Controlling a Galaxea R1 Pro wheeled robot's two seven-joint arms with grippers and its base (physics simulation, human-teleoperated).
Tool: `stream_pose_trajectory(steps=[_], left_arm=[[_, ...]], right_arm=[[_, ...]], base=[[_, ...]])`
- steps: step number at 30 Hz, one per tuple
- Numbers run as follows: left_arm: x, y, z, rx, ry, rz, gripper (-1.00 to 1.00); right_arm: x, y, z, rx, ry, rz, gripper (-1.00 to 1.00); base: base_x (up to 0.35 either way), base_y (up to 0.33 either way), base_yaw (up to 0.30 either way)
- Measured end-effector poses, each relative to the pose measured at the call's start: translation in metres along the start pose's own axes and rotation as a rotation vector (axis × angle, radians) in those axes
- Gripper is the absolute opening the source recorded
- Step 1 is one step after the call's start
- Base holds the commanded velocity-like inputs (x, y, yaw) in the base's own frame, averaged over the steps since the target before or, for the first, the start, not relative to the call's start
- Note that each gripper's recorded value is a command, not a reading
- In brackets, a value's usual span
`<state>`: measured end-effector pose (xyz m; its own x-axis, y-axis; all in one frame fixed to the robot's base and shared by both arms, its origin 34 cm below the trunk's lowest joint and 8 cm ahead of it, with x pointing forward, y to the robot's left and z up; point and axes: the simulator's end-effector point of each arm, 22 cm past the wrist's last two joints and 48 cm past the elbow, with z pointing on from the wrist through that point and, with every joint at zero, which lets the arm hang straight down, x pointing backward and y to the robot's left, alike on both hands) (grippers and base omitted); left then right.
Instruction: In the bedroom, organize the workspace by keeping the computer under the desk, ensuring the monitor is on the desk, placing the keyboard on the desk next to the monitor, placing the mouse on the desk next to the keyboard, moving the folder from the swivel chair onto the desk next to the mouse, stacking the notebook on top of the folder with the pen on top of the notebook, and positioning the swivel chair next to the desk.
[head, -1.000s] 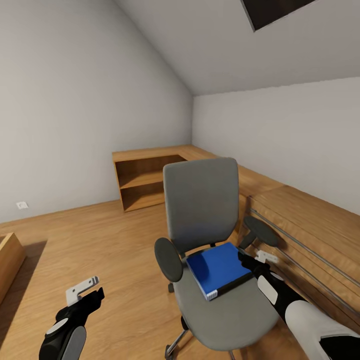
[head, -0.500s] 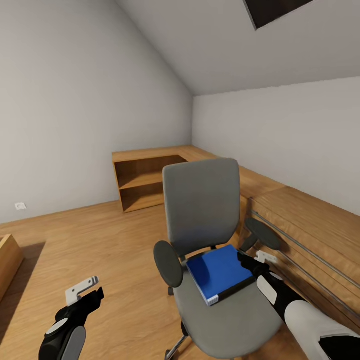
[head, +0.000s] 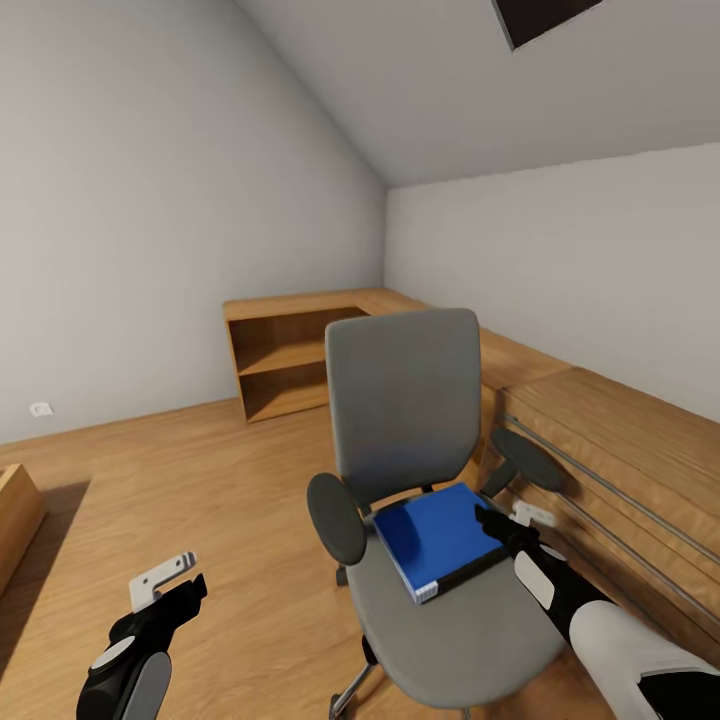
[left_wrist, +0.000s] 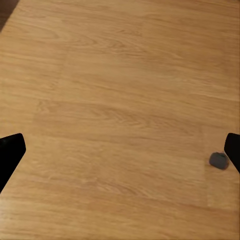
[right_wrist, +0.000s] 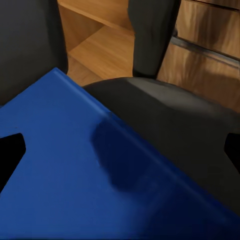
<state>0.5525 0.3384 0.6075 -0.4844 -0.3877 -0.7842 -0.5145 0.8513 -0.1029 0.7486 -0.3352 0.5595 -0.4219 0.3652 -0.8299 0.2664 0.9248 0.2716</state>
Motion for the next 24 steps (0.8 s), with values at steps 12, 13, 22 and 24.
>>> stream_pose_trajectory(steps=[12,13,22,24], left_arm=[[0.0049,0.002,0.0033,0.0,-0.002,0.004,1.0],[0.0047,0.0021,0.0033,0.001,-0.002,0.004,1.0],[0.0053,0.0021,0.0035,0.001,0.0,0.005,1.0],[0.0053,0.0021,0.0036,0.001,0.0,0.005,1.0]], right_arm=[[0.0048,-0.0043,0.002,0.003,-0.001,-0.003,1.0],[0.0047,-0.0043,0.002,0.003,-0.002,-0.003,1.0],[0.0047,-0.0044,0.002,0.003,-0.002,-0.003,1.0],[0.0046,-0.004,0.002,0.002,-0.002,-0.003,1.0]], base=[[0.003,0.0,0.0],[0.082,0.0,0.0],[0.12,0.0,0.0],[0.008,0.0,0.0]])
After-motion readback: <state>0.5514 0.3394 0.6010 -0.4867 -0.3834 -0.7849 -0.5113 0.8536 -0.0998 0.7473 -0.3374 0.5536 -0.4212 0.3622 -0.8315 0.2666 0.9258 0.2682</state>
